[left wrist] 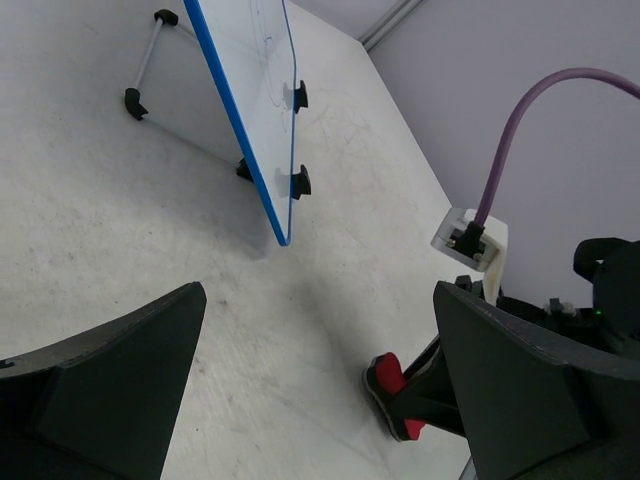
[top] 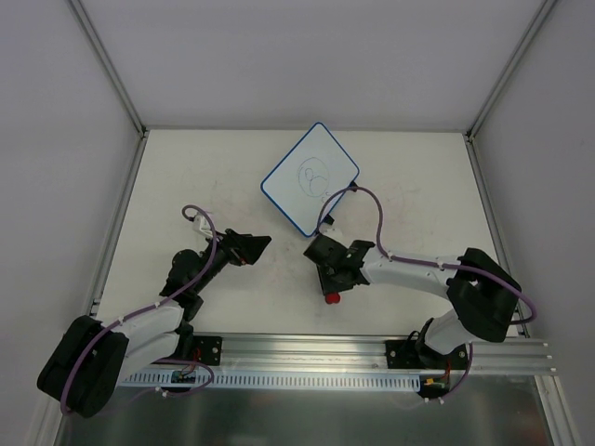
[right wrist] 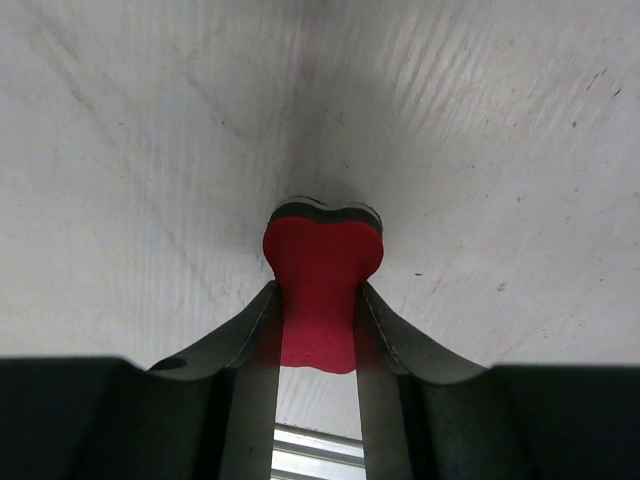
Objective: Erase the whiteboard
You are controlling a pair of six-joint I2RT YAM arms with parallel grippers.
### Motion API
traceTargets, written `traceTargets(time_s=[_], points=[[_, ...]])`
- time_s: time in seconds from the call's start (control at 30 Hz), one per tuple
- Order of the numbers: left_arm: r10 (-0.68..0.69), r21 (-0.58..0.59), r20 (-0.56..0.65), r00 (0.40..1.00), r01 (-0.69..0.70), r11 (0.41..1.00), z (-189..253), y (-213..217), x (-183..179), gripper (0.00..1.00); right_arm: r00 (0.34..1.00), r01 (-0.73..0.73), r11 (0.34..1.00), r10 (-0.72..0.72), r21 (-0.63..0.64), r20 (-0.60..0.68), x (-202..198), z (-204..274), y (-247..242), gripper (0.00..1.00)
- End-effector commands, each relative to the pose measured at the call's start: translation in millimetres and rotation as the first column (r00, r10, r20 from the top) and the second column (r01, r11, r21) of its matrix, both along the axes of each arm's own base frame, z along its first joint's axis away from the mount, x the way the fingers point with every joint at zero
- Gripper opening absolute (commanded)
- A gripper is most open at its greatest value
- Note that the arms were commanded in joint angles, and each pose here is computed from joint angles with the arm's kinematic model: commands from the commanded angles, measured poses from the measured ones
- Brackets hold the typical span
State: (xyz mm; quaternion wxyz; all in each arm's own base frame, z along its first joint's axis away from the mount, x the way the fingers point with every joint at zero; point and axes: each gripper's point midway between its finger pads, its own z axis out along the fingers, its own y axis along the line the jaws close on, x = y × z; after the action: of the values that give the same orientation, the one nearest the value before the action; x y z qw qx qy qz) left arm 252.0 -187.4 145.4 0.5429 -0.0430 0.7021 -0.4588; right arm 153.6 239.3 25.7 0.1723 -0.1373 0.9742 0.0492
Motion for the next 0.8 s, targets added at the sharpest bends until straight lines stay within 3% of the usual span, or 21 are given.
traceTargets(time_s=[0.0, 0.17, 0.3, 0.43, 0.6, 0.77], points=[[0.019, 0.011, 0.066, 0.998, -0.019, 1.0, 12, 1, 5, 0.99, 0.988, -0.051, 0.998, 0.045, 0.031, 0.151, 29, 46, 11, 0.01], [0.047, 0.024, 0.037, 0.998, -0.048, 0.999, 14, -4, 28, 0.99, 0.947, -0.113, 0.992, 0.093, 0.048, 0.306, 60, 98, 16, 0.0], [0.067, -0.036, 0.143, 0.988, -0.062, 0.997, 37, -6, 38, 0.99, 0.904, -0.224, 0.974, 0.193, 0.037, 0.381, 86, 136, 23, 0.0], [0.102, -0.049, 0.165, 0.981, -0.096, 0.994, 40, -8, 55, 0.99, 0.877, -0.312, 0.946, 0.249, 0.092, 0.412, 120, 169, 28, 0.0], [0.121, -0.024, 0.151, 0.981, -0.118, 0.993, 41, -18, 86, 0.9, 0.848, -0.416, 0.868, 0.261, 0.273, 0.462, 150, 203, 46, 0.0], [0.14, -0.028, 0.202, 0.969, -0.137, 0.99, 50, -22, 103, 0.89, 0.763, -0.419, 0.896, 0.258, 0.149, 0.592, 197, 212, 36, 0.0]])
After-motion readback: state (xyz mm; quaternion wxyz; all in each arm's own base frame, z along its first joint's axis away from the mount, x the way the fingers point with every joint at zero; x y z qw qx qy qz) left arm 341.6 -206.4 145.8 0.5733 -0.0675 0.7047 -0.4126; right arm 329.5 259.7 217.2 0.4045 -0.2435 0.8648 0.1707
